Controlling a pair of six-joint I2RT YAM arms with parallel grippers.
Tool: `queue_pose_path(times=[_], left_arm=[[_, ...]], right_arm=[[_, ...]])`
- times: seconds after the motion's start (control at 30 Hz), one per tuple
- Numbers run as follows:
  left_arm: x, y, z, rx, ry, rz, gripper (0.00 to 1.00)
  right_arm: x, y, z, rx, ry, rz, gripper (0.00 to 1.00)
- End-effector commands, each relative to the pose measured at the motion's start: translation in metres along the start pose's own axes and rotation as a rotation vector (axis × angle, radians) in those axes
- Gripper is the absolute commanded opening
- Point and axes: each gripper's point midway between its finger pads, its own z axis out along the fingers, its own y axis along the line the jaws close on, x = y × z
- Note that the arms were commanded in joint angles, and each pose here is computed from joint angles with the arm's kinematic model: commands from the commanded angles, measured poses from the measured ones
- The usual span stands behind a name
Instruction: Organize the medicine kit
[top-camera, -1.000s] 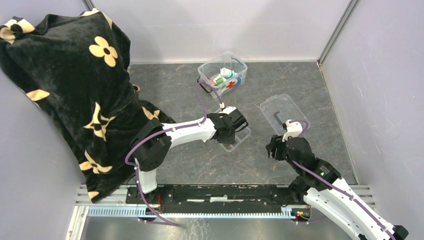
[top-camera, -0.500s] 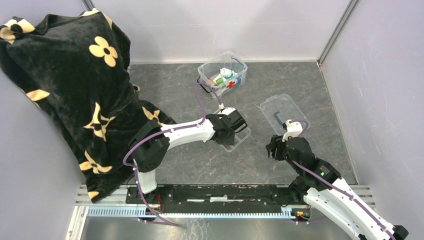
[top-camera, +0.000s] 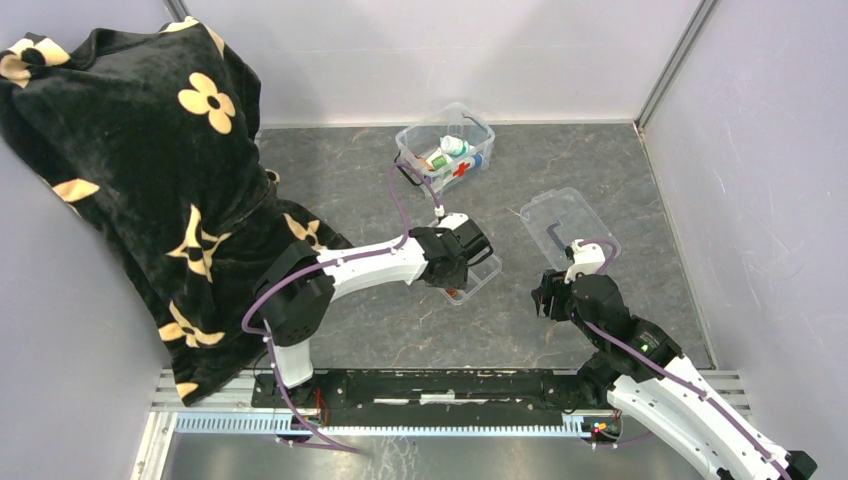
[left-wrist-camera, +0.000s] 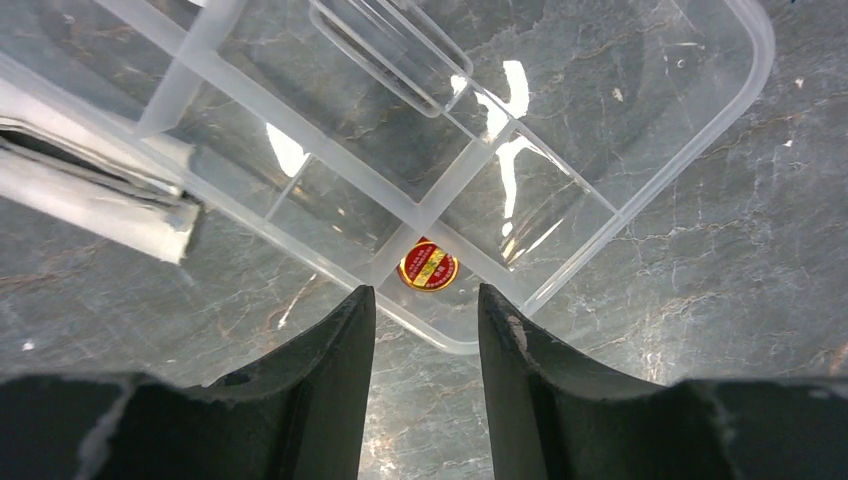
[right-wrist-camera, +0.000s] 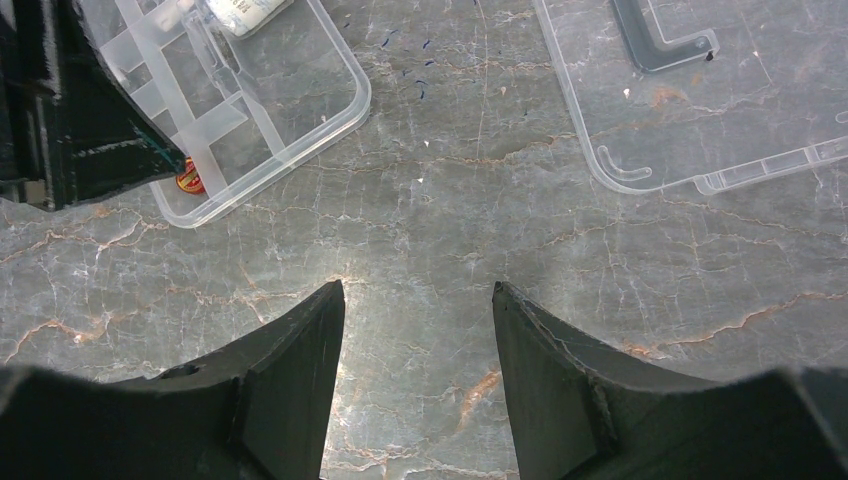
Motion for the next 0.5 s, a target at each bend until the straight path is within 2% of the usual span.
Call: queue_pose_path(times=[0.0, 0.17, 0.37, 0.47], left_arm=[[-0.041, 0.004, -0.043, 0.012, -0.155, -0.011, 0.51], [-0.052, 0.04, -0.054, -0.031, -0.216, -0.122, 0.52], [-0.048, 0.089, -0.05, -0.044, -0.238, -0.313, 0.52], [-0.045, 0.1, -0.047, -0.037, -0.253, -0.37, 0.52]], right_arm=[[-0.011, -0.001, -0.004, 0.012, -0.03, 0.012, 0.63], [-0.01, -0.001, -0.004, 0.009, -0.028, 0.011, 0.63], [-0.01, 0.0, -0.004, 0.004, -0.029, 0.009, 0.63], [-0.01, 0.0, -0.004, 0.003, -0.029, 0.01, 0.63]])
